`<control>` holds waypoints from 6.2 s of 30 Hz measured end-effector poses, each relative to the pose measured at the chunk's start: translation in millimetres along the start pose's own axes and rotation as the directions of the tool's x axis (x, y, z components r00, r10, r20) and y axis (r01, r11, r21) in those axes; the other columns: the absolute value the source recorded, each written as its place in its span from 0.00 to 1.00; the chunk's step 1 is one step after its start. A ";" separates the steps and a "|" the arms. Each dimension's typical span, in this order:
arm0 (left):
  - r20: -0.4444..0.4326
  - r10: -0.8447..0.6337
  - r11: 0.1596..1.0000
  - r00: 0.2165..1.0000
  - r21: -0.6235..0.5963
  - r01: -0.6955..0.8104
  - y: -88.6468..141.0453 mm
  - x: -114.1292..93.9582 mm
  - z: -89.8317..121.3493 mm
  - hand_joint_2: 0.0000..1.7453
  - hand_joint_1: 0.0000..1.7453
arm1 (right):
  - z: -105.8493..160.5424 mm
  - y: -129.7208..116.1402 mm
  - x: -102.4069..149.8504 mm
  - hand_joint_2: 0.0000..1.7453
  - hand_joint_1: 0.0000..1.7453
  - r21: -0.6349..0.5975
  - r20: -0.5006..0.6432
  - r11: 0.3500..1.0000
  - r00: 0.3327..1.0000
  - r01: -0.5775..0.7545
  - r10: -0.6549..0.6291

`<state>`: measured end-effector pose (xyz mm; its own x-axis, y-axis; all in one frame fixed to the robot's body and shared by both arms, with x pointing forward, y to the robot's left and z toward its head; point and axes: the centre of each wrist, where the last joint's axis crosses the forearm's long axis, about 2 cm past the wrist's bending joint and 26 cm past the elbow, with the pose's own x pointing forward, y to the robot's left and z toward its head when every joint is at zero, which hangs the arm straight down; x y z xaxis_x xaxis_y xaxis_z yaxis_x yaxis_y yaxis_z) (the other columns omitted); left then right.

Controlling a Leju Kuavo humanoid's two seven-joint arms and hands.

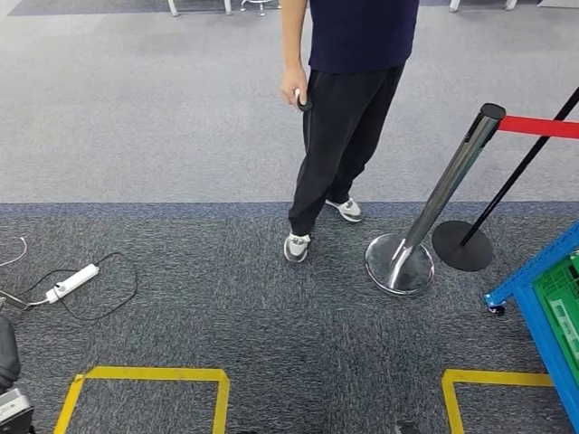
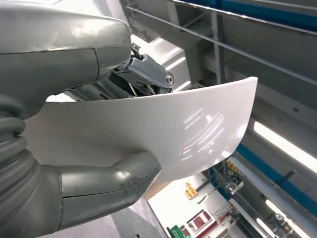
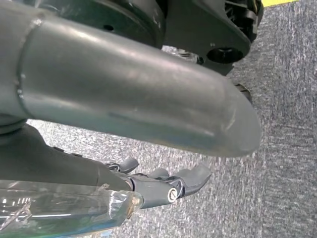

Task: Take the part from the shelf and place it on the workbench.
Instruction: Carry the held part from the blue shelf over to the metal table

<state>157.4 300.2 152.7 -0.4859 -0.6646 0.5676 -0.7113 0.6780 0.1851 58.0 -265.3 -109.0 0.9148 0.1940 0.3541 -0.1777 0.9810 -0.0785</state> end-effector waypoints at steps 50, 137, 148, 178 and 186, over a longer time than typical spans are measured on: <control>-0.008 0.009 1.000 1.000 0.006 -0.009 1.2 0.2 0.3 1.00 1.00 | 0.2 2.1 -0.3 0.00 0.00 0.035 0.010 0.999 1.000 -0.013 0.013; 0.082 0.013 1.000 0.997 -0.019 -0.011 -8.5 -15.8 -24.1 1.00 1.00 | 0.4 16.5 7.6 0.00 0.00 0.005 0.017 0.999 0.999 0.032 -0.032; 0.073 0.015 1.000 0.997 -0.024 -0.013 -7.5 -15.5 -21.3 1.00 1.00 | 0.2 16.2 8.8 0.00 0.00 0.003 0.023 1.000 0.999 0.031 -0.031; 0.046 0.065 0.997 0.997 -0.047 -0.063 -8.2 -15.6 -19.8 1.00 1.00 | -0.4 14.1 10.6 0.00 0.00 -0.015 0.043 0.999 0.999 0.032 -0.031; 0.039 0.080 0.995 0.996 -0.056 -0.078 -8.5 -15.7 -19.6 1.00 1.00 | -0.3 14.2 9.9 0.00 0.00 -0.019 0.040 0.999 0.999 0.031 -0.030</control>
<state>181.0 311.0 158.0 -0.5609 -0.6202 0.5485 -0.6419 0.7441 0.1849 64.6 -249.5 -106.9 0.9046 0.1644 0.3933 -0.1422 0.9862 -0.0851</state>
